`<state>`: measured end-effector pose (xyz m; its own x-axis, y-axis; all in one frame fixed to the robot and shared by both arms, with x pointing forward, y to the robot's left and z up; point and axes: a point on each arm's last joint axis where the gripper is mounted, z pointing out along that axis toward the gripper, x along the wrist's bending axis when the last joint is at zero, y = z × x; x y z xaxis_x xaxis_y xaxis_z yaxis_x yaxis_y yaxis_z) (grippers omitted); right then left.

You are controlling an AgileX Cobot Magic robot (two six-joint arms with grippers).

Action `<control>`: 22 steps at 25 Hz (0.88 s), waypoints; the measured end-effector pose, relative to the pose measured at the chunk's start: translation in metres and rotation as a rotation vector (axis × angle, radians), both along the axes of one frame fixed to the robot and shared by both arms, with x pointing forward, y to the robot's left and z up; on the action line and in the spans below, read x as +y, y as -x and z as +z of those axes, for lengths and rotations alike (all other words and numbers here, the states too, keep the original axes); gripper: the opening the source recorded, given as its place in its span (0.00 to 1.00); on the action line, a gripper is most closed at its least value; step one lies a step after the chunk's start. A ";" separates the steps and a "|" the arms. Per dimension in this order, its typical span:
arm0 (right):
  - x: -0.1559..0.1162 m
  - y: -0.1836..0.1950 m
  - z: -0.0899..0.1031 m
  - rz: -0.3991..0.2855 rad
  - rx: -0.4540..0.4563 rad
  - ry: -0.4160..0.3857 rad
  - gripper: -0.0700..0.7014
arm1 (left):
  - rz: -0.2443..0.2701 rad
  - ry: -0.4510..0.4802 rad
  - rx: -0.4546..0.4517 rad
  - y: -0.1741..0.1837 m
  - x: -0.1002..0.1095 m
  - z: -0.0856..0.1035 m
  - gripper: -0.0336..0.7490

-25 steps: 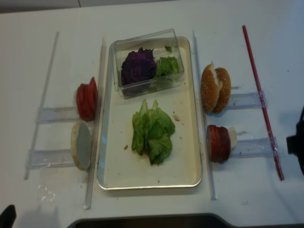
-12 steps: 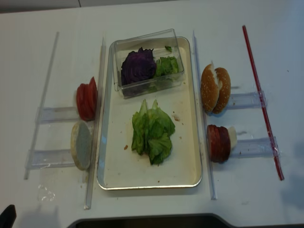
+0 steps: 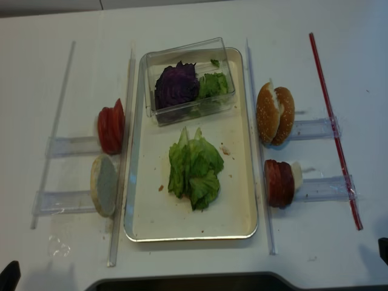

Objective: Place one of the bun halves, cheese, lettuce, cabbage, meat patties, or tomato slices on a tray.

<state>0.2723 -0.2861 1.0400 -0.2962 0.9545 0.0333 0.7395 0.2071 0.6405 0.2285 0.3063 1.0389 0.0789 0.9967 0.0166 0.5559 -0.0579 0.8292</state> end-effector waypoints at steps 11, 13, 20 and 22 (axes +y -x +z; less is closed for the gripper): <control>-0.011 0.040 0.002 0.068 -0.315 -0.054 0.65 | 0.000 0.000 0.000 0.000 0.000 0.000 0.42; -0.013 0.042 0.000 0.064 -0.324 -0.047 0.65 | 0.001 -0.002 -0.001 0.000 0.000 0.000 0.42; -0.013 0.042 0.000 0.064 -0.323 -0.047 0.65 | 0.001 -0.002 -0.001 0.000 0.000 0.000 0.42; -0.013 0.042 0.000 0.063 -0.324 -0.045 0.65 | 0.001 -0.002 -0.001 0.000 0.000 0.000 0.42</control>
<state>0.2303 -0.2993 1.0400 -0.3564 0.9338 -0.0307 0.4826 0.2121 0.8498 0.2284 0.3065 1.0389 0.0778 0.9968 0.0184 0.5555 -0.0586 0.8294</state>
